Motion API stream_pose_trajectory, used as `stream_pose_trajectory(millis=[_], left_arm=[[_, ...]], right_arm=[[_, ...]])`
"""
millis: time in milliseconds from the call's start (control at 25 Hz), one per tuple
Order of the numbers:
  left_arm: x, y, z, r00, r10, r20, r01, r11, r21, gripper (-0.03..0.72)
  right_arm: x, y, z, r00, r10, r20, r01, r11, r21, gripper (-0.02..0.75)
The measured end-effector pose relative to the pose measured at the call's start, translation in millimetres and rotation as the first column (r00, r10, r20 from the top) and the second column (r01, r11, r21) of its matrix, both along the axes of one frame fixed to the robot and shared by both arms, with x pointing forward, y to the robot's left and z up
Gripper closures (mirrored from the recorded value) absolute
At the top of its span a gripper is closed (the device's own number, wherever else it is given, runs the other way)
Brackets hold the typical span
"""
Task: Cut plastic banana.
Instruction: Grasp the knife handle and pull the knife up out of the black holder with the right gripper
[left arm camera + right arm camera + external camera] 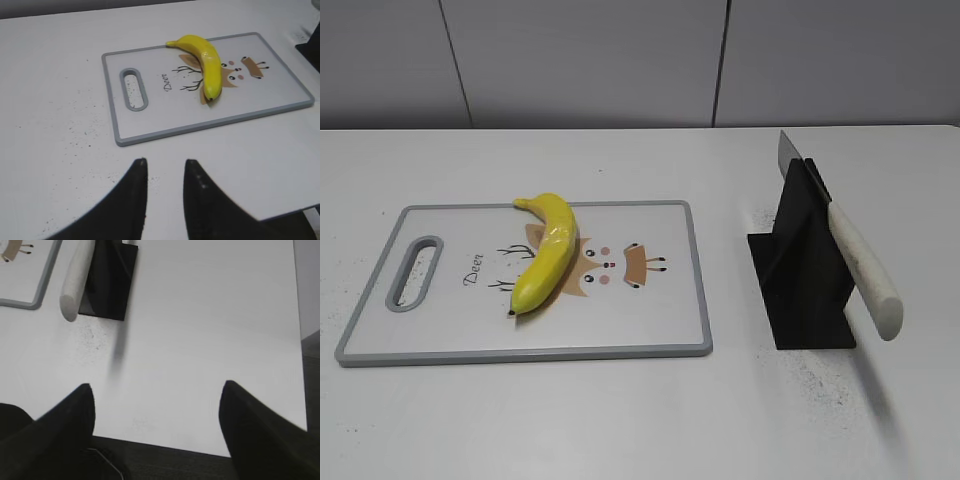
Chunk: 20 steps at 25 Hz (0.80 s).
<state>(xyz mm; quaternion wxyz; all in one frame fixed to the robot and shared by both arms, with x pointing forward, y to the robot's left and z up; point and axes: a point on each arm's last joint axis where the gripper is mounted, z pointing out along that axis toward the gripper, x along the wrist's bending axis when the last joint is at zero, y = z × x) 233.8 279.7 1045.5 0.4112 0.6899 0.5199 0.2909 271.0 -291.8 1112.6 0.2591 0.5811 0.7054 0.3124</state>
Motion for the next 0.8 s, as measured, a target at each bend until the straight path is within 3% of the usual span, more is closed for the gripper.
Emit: stream_pose_trajectory(millis=[240,560,640,760,800], left_arm=[[0,-1,1,1.0,-0.006,0.011,0.006,1.0,-0.017,0.455],[0,-1,2,1.0,-0.007,0.015,0.008,1.0,-0.021,0.432],[0,-1,2,1.0,-0.007,0.015,0.008,1.0,-0.021,0.345],[1,-1,2,1.0,-0.005,0.015,0.005,1.0,-0.017,0.113],[1,-1,1,1.0,-0.004,0.014,0.004,1.0,-0.015,0.084]], right_arm=[[48,18,23,0.989,0.05,-0.142,-0.038,0.996,0.08,0.118],[119,34,5,0.921,0.074,-0.383,-0.044,0.995,0.085,0.123],[137,38,0,0.9,0.081,-0.429,-0.051,0.995,0.08,0.134],[161,44,-8,0.869,0.093,-0.486,-0.054,0.994,0.094,0.145],[169,46,-10,0.859,0.095,-0.503,-0.053,0.994,0.098,0.146]])
